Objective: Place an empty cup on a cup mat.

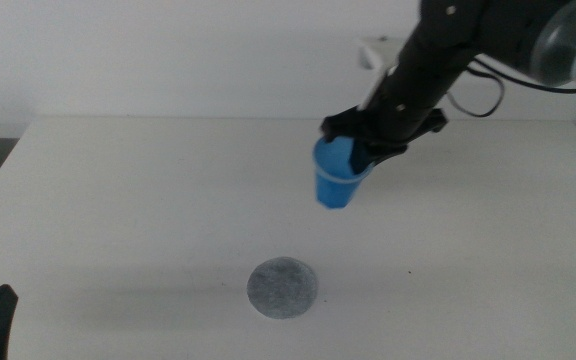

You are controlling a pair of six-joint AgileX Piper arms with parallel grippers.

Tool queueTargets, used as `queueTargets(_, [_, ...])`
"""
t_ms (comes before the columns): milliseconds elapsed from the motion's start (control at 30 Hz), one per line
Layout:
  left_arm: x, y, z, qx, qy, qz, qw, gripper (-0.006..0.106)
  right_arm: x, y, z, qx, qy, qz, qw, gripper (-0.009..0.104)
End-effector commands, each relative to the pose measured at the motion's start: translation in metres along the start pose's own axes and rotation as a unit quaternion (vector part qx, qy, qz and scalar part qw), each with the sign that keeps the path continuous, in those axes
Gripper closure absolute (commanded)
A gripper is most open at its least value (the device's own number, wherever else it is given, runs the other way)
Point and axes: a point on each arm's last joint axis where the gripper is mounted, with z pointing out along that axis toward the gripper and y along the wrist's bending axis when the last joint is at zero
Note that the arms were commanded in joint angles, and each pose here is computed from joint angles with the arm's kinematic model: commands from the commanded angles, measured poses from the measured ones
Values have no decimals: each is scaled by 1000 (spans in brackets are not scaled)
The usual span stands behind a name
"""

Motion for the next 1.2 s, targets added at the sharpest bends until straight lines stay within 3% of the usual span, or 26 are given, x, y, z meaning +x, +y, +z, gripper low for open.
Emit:
queueTargets(0, [-1, 0, 0, 1, -5, -3, 1000, 7, 6, 20, -4, -1, 6, -27, 1000, 97])
queueTargets(167, [-1, 0, 0, 1, -5, -3, 1000, 7, 18, 60, 1, -15, 19, -60, 998, 97])
queueTargets(400, [-1, 0, 0, 1, -5, -3, 1000, 7, 28, 85, 19, -19, 39, -71, 997, 97])
queueTargets(867, [-1, 0, 0, 1, -5, -3, 1000, 7, 39, 78, 76, 7, 95, -67, 993, 97])
queueTargets(1167, [-1, 0, 0, 1, -5, -3, 1000, 7, 40, 77, 86, 7, 101, -65, 993, 97])
